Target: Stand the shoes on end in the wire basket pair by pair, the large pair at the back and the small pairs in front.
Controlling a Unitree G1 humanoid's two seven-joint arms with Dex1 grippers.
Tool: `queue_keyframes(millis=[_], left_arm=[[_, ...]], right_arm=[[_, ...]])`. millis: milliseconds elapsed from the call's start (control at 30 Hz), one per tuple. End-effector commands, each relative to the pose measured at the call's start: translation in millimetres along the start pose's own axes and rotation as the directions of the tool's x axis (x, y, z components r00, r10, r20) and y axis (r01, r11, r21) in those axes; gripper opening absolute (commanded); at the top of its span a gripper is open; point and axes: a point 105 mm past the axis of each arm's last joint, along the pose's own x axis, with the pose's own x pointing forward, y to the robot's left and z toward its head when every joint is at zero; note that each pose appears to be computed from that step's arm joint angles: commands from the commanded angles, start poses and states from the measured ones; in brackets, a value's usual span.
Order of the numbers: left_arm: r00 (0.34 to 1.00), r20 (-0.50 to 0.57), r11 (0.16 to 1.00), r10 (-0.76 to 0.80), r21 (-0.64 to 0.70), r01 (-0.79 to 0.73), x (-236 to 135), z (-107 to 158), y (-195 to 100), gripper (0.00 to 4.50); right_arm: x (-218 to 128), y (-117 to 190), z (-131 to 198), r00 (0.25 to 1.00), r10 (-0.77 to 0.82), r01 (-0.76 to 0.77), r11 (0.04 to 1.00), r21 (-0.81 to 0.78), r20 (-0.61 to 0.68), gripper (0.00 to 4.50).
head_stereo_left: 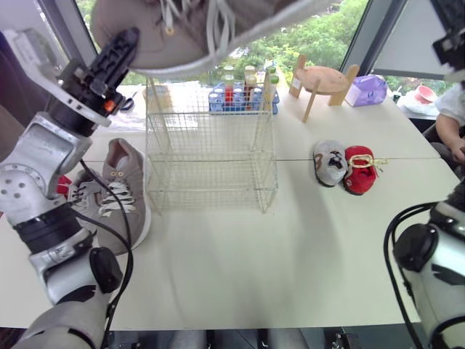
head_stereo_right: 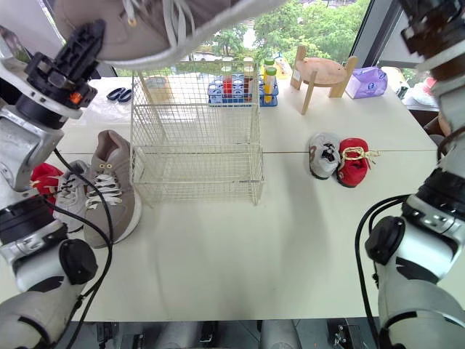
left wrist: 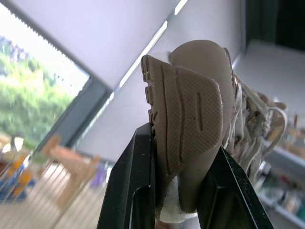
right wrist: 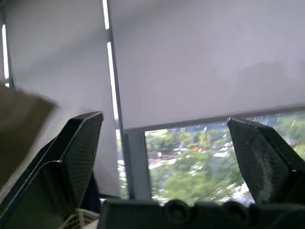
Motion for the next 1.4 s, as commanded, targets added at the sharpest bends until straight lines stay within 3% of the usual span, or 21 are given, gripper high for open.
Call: queue_keyframes(millis=[33, 167, 367, 633, 967, 1067, 1233, 1300, 1400], left_arm=[[0.99, 0.134, 0.998, -0.051, 0.028, 0.048, 3.4, 14.8, -15.4, 0.46], [0.986, 0.147, 0.997, -0.073, -0.015, 0.076, 14.8, 3.7, -13.3, 0.46], [0.989, 0.121, 0.993, -0.085, -0.067, 0.094, 25.4, -19.4, -15.5, 0.46], [0.995, 0.086, 0.994, -0.053, -0.094, 0.061, 23.0, -41.3, -9.8, 0.46], [1.0, 0.015, 0.996, -0.014, -0.083, 0.015, 18.1, -62.6, -0.7, 0.46], [1.0, 0.003, 0.997, -0.009, -0.079, 0.01, 17.1, -66.5, -0.5, 0.46], [1.0, -0.029, 0.998, -0.006, -0.069, 0.004, 15.0, -73.7, 0.2, 0.46], [0.999, -0.034, 0.998, -0.003, -0.069, 0.0, 13.7, -74.4, 0.8, 0.46], [0.999, -0.032, 0.998, 0.005, -0.065, -0.007, 9.8, -72.8, 1.6, 0.46]], right_arm=[[4.3, 11.4, -12.2, 0.997, 0.016, -0.027, 0.988, 0.151, 0.077, 4.48], [18.8, 43.0, -67.7, 0.995, 0.093, -0.1, 0.939, 0.329, 0.037, 4.48], [37.1, 99.7, -109.3, 0.976, 0.219, -0.201, 0.868, 0.454, 0.015, 4.48], [46.8, 128.3, -117.7, 0.956, 0.292, -0.272, 0.827, 0.492, 0.038, 4.48], [56.2, 131.2, -117.4, 0.951, 0.3, -0.294, 0.805, 0.515, 0.075, 4.48], [57.3, 129.4, -118.1, 0.955, 0.286, -0.283, 0.81, 0.514, 0.076, 3.66], [56.6, 132.3, -119.2, 0.951, 0.299, -0.294, 0.811, 0.505, 0.075, 1.51], [56.2, 133.2, -118.9, 0.95, 0.304, -0.299, 0.812, 0.501, 0.074, 1.18], [55.8, 132.7, -117.9, 0.95, 0.304, -0.299, 0.82, 0.488, 0.07, 1.15]])
